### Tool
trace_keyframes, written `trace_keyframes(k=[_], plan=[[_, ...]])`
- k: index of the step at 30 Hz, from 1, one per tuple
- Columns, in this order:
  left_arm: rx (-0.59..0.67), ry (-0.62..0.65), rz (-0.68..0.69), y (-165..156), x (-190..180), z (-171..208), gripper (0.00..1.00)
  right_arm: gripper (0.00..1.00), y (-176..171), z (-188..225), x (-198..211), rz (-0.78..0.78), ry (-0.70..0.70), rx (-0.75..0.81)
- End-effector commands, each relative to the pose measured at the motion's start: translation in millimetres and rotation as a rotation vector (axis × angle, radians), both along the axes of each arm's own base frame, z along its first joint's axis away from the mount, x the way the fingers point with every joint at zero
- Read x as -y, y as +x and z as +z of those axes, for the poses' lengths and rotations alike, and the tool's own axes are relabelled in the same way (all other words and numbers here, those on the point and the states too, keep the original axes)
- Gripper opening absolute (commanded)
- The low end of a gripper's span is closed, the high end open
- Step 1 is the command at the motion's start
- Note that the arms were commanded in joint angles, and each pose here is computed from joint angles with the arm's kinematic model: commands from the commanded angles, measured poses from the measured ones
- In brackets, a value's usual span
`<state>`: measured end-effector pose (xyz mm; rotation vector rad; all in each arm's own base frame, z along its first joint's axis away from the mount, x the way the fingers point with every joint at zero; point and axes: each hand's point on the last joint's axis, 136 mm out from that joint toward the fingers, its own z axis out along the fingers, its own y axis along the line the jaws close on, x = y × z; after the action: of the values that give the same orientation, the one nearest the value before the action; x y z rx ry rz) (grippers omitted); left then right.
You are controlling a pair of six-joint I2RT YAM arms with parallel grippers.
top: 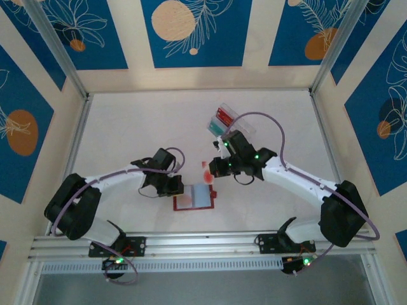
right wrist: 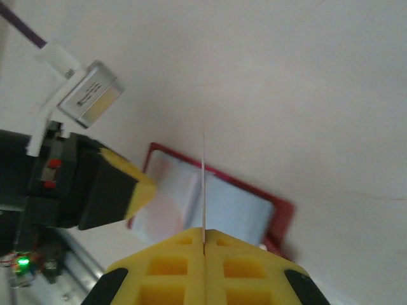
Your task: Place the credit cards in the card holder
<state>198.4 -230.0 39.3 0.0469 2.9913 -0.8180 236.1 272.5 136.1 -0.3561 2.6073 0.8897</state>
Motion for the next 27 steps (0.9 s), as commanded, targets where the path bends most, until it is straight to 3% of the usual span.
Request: trace_keyframes(k=[1, 9, 27], plan=[[-0.012, 0.047, -0.018, -8, -7, -13, 0.07, 0.00, -7, 22, -34, 0.024, 0.256, -0.030], [-0.054, 0.087, -0.008, -19, -17, -32, 0.07, 0.00, -19, -9, -41, 0.028, 0.305, -0.080], [-0.068, 0.099, 0.013, -28, -26, -37, 0.07, 0.00, -32, -67, -36, -0.002, 0.226, -0.181]])
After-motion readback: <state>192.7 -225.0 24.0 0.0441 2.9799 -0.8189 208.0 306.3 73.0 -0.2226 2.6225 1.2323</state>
